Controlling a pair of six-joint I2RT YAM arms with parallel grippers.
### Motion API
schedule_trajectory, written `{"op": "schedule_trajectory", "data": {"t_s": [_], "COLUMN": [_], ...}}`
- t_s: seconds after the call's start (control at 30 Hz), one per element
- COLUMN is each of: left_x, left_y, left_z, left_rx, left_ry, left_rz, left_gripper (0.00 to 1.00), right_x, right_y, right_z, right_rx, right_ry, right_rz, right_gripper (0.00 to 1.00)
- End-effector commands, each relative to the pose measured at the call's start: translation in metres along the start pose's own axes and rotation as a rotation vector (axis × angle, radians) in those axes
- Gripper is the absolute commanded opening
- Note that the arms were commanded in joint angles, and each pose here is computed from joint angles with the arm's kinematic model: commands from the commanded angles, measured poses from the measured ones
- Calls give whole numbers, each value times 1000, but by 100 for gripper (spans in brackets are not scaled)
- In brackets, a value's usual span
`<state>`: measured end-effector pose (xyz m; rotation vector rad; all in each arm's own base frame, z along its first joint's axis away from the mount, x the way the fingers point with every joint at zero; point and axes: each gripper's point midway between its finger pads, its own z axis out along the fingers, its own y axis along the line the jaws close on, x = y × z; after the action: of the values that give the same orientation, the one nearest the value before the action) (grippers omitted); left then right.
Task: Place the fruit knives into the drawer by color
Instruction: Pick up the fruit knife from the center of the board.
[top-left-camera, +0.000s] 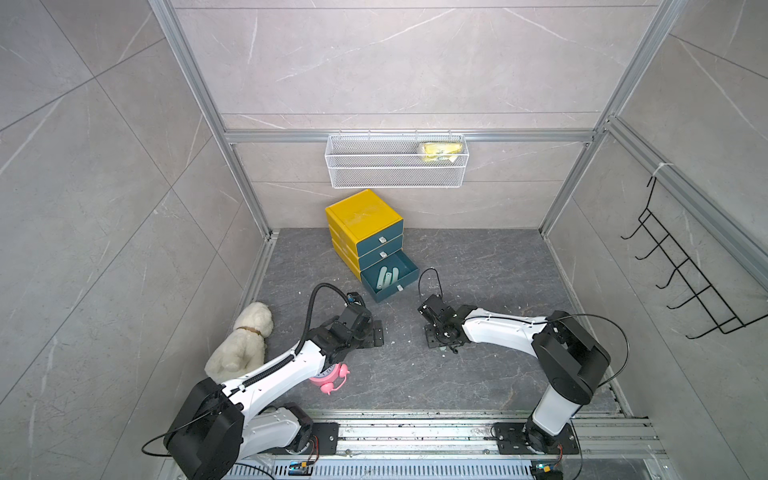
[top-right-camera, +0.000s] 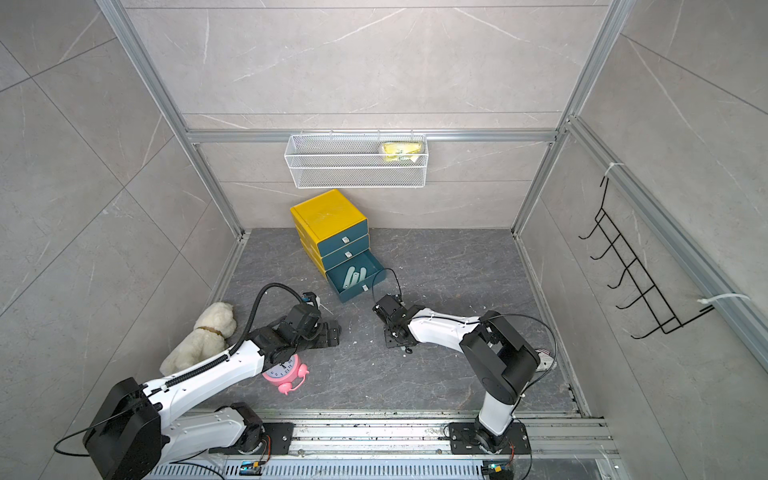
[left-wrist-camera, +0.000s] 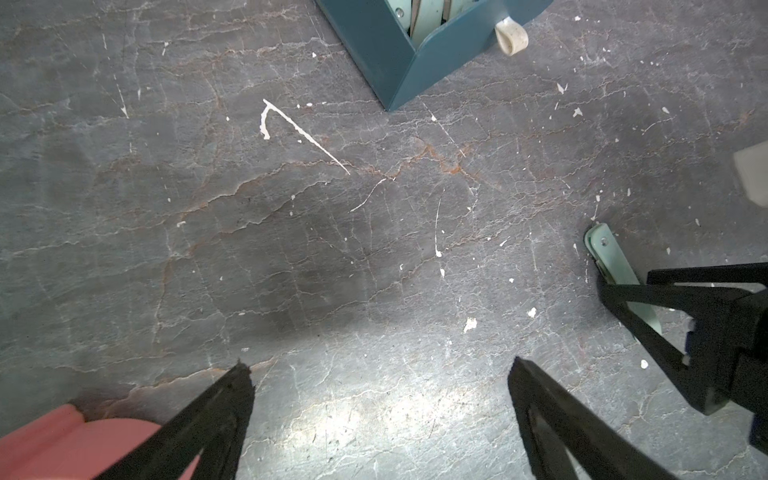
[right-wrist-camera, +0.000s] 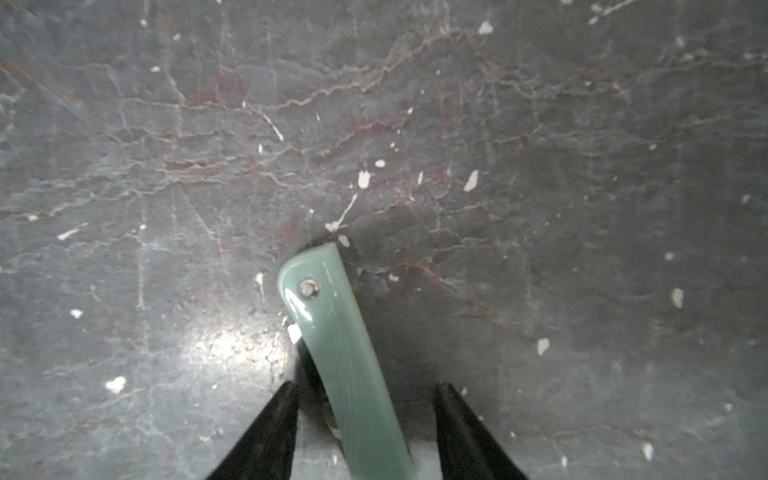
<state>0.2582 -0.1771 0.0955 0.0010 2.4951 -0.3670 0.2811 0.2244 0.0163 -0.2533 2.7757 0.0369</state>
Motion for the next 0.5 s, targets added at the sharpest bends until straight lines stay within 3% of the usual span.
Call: {"op": "schedule_trajectory", "data": {"t_s": [0.0,0.47], "left_x": [-8,-11], "left_y": [-10,-10], "left_z": [-1,-1], "left_rx": [35,27], "left_ry": [-22,-28], "left_rz": [-19,-9], "left_gripper": [99,100], "right_x": [1,5], "right_y": [1,-2], "right_z": [8,14], "right_rx": [4,30], "right_ry": [27,53], "right_rz": [-5,-28], "right_gripper": [52,31]}}
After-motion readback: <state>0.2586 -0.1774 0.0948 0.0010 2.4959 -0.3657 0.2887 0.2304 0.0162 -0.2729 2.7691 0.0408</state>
